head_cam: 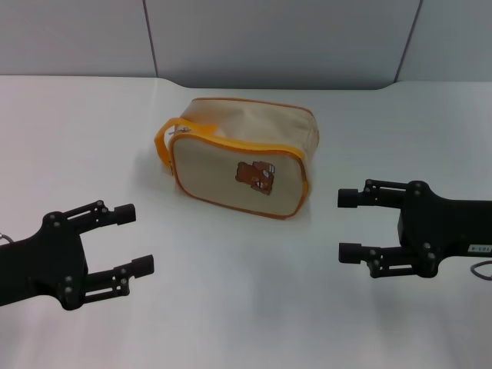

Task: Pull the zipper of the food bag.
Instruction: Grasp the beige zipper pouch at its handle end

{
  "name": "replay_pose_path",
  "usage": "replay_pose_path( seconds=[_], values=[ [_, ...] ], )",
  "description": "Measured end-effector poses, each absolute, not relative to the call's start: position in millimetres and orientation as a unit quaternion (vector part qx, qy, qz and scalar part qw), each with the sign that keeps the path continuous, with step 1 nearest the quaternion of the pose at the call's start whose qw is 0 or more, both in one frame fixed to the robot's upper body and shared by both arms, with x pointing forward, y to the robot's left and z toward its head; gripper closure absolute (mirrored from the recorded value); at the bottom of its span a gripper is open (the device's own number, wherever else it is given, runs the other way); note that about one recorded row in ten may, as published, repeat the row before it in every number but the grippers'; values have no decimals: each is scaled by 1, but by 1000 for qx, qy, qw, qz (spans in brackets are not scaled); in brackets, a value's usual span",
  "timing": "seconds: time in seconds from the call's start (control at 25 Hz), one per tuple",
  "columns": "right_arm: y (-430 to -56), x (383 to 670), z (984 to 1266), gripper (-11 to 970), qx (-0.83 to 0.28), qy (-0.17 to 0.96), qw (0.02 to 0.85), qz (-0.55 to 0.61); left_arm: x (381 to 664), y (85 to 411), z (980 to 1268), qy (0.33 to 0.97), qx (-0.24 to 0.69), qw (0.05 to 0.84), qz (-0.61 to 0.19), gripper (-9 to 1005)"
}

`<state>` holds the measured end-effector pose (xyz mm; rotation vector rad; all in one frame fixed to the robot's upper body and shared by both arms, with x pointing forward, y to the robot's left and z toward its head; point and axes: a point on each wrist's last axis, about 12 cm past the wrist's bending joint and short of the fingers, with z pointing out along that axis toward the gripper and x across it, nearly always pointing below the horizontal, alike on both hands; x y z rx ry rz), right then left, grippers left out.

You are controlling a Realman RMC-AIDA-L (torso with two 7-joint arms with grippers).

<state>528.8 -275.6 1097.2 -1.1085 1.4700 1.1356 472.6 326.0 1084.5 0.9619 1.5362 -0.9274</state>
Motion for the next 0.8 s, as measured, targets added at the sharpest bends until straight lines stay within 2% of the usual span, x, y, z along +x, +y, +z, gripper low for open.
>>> replay_pose_path(
  seconds=[0.56, 0.68, 0.8],
  values=[
    [-271, 531, 1098, 168, -453, 602, 465, 465, 470, 328, 1079, 647, 406, 528, -371, 213],
    [-270, 531, 1097, 169, -452, 604, 466, 462, 474, 332, 1071, 661, 396, 545, -329, 212],
    [-268, 530, 1095, 169, -457, 604, 460, 463, 490, 341, 1058, 701, 349, 570, -246, 212]
  ],
)
